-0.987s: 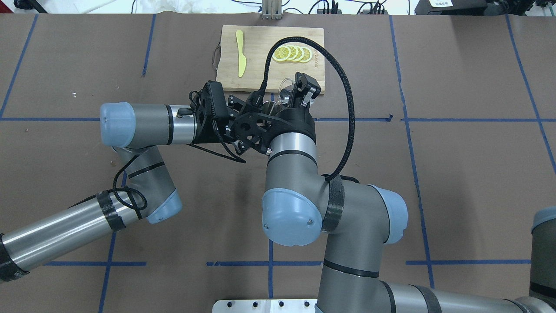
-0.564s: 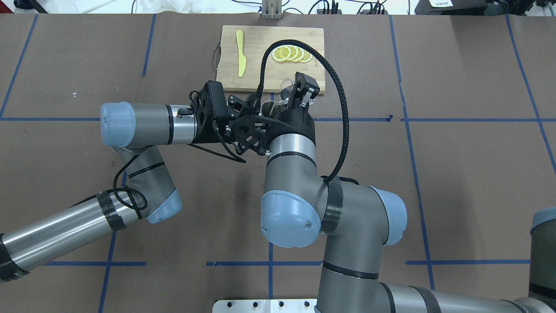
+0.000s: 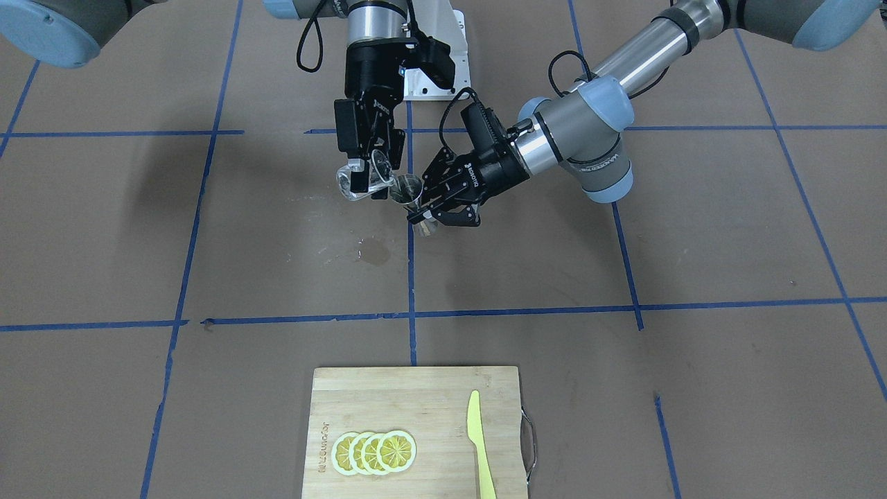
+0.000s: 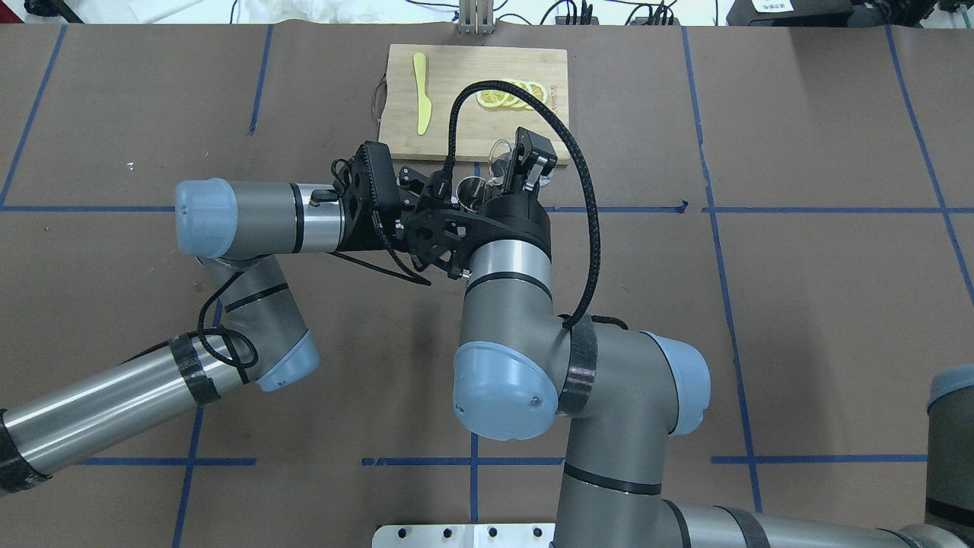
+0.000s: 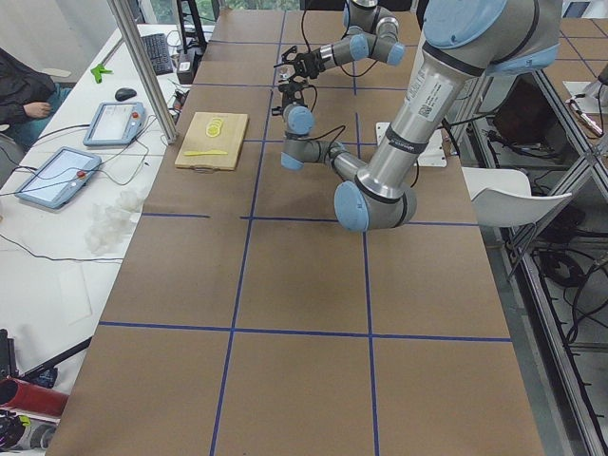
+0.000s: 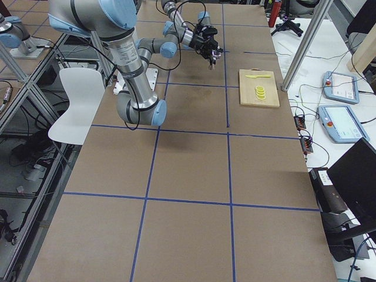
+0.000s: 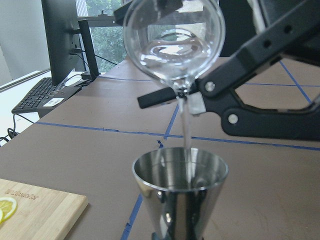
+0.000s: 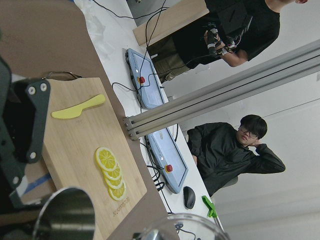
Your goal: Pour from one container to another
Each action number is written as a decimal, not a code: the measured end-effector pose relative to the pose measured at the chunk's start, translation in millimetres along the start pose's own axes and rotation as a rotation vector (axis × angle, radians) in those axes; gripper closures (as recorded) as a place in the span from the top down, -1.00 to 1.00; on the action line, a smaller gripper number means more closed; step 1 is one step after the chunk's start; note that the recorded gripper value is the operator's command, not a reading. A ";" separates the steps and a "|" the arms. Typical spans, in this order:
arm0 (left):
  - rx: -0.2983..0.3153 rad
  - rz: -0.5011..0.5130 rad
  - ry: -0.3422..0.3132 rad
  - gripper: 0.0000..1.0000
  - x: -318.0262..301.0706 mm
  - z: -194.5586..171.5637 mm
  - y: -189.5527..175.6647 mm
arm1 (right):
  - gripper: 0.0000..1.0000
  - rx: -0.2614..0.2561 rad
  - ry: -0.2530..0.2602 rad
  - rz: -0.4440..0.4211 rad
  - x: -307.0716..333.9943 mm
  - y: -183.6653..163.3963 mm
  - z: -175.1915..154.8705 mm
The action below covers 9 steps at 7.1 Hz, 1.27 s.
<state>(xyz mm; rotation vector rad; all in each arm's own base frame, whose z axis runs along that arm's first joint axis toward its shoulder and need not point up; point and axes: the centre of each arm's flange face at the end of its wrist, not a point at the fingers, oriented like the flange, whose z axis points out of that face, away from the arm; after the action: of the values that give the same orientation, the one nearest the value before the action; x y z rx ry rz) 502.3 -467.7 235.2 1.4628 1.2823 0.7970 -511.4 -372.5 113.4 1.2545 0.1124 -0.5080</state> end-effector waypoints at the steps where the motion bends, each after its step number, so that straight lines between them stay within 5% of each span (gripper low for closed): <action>1: 0.000 0.000 0.001 -1.00 0.1 0.0 -0.1 | -1.00 -0.003 0.004 -0.013 -1.0 0.2 -0.2; 9: 0.001 0.001 0.001 -1.00 0.3 -0.2 -0.8 | -1.00 -0.001 0.018 -0.090 -4.3 -1.1 -3.1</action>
<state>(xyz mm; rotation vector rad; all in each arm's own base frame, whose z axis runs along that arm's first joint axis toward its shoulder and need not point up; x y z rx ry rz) 501.9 -467.4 234.5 1.4640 1.2837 0.7977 -515.1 -368.6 113.0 1.2568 0.1847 -0.5739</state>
